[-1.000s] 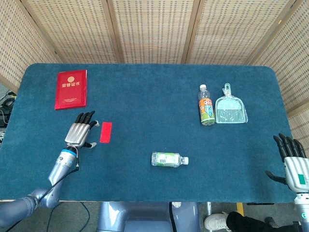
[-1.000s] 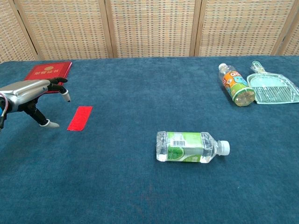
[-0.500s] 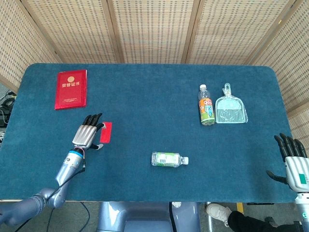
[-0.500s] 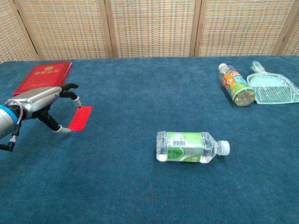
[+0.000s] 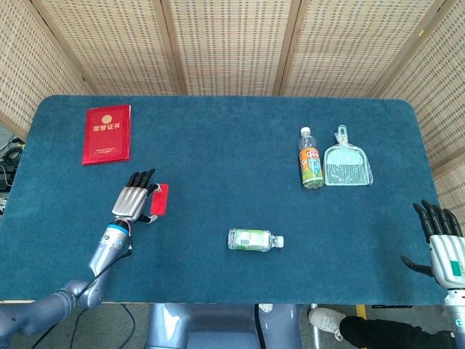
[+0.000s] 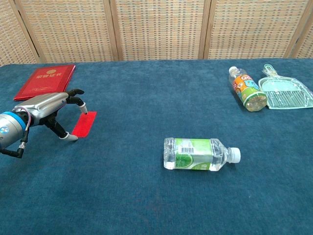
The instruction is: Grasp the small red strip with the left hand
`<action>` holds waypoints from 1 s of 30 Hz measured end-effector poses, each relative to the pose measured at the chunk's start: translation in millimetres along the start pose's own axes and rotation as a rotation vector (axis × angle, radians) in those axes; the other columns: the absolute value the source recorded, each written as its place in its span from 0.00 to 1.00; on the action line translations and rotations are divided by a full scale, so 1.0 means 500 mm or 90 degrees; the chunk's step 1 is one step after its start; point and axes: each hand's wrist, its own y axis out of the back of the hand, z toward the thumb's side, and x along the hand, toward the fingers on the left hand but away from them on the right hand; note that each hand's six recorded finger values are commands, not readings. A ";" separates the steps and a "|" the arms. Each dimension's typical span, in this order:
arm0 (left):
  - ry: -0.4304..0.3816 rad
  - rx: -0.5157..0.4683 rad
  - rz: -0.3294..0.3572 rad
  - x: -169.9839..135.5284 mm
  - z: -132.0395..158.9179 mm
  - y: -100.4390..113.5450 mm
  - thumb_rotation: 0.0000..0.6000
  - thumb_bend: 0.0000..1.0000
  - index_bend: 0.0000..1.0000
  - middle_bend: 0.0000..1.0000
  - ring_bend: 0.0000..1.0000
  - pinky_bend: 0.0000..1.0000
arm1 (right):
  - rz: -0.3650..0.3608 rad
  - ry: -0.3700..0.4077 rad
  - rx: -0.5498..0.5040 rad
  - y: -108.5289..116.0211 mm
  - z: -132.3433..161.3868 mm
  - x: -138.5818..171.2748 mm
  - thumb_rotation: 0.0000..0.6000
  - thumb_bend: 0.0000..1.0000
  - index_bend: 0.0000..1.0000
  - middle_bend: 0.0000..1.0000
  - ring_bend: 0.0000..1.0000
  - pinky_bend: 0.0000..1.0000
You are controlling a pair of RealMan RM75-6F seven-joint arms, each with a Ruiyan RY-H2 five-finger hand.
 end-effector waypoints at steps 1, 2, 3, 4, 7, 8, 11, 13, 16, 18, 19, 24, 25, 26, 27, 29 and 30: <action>0.001 0.000 0.001 0.002 0.000 0.001 1.00 0.22 0.33 0.00 0.00 0.00 | 0.000 -0.001 0.000 0.000 0.000 0.000 1.00 0.00 0.00 0.00 0.00 0.00; 0.002 0.001 0.004 0.005 0.000 0.003 1.00 0.24 0.33 0.00 0.00 0.00 | 0.000 -0.001 -0.001 0.000 -0.001 0.000 1.00 0.00 0.00 0.00 0.00 0.00; 0.003 0.001 0.007 0.009 0.000 0.006 1.00 0.25 0.33 0.00 0.00 0.00 | 0.000 -0.001 -0.001 0.000 -0.001 -0.001 1.00 0.00 0.00 0.00 0.00 0.00; 0.004 0.001 0.012 0.015 0.000 0.012 1.00 0.25 0.33 0.00 0.00 0.00 | 0.000 -0.001 -0.001 0.000 -0.001 -0.001 1.00 0.00 0.00 0.00 0.00 0.00; 0.007 -0.003 0.032 0.035 0.002 0.039 1.00 0.26 0.33 0.00 0.00 0.00 | -0.001 -0.001 -0.001 0.001 0.000 0.000 1.00 0.00 0.00 0.00 0.00 0.00; 0.008 -0.005 0.039 0.041 0.003 0.048 1.00 0.26 0.33 0.00 0.00 0.00 | -0.001 -0.001 -0.001 0.001 0.000 0.000 1.00 0.00 0.00 0.00 0.00 0.00; 0.009 -0.015 0.055 0.047 0.001 0.071 1.00 0.26 0.33 0.00 0.00 0.00 | 0.000 -0.001 0.001 0.000 0.000 0.000 1.00 0.00 0.00 0.00 0.00 0.00; 0.006 -0.021 0.058 0.044 0.000 0.080 1.00 0.25 0.33 0.00 0.00 0.00 | 0.001 -0.001 0.001 -0.001 0.000 0.001 1.00 0.00 0.00 0.00 0.00 0.00; -0.002 -0.024 0.050 0.033 -0.002 0.088 1.00 0.25 0.33 0.00 0.00 0.00 | 0.001 -0.001 0.002 -0.002 0.001 0.001 1.00 0.00 0.00 0.00 0.00 0.00; -0.009 -0.022 0.033 0.022 -0.004 0.087 1.00 0.25 0.35 0.00 0.00 0.00 | 0.000 0.000 0.002 -0.001 0.002 0.002 1.00 0.00 0.00 0.00 0.00 0.00; -0.013 -0.021 0.024 0.017 -0.004 0.086 1.00 0.25 0.37 0.00 0.00 0.00 | 0.000 0.000 0.002 -0.001 0.002 0.002 1.00 0.00 0.00 0.00 0.00 0.00; -0.032 -0.002 -0.030 -0.021 -0.011 0.060 1.00 0.25 0.44 0.00 0.00 0.00 | 0.000 0.002 0.001 -0.001 0.004 0.002 1.00 0.00 0.00 0.00 0.00 0.00; -0.035 0.000 -0.037 -0.026 -0.010 0.053 1.00 0.26 0.46 0.00 0.00 0.00 | 0.000 0.002 0.002 -0.001 0.004 0.003 1.00 0.00 0.00 0.00 0.00 0.00; -0.037 0.000 -0.043 -0.031 -0.010 0.047 1.00 0.26 0.47 0.00 0.00 0.00 | 0.000 0.002 0.002 -0.001 0.004 0.003 1.00 0.00 0.00 0.00 0.00 0.00; -0.038 -0.001 -0.047 -0.033 -0.009 0.042 1.00 0.26 0.47 0.00 0.00 0.00 | 0.000 0.002 0.002 -0.001 0.005 0.003 1.00 0.00 0.00 0.00 0.00 0.00; -0.038 -0.002 -0.050 -0.034 -0.007 0.035 1.00 0.26 0.47 0.00 0.00 0.00 | -0.001 0.002 0.001 0.000 0.004 0.003 1.00 0.00 0.00 0.00 0.00 0.00; -0.038 -0.003 -0.052 -0.033 -0.005 0.030 1.00 0.26 0.47 0.00 0.00 0.00 | -0.001 0.002 0.001 0.000 0.004 0.003 1.00 0.00 0.00 0.00 0.00 0.00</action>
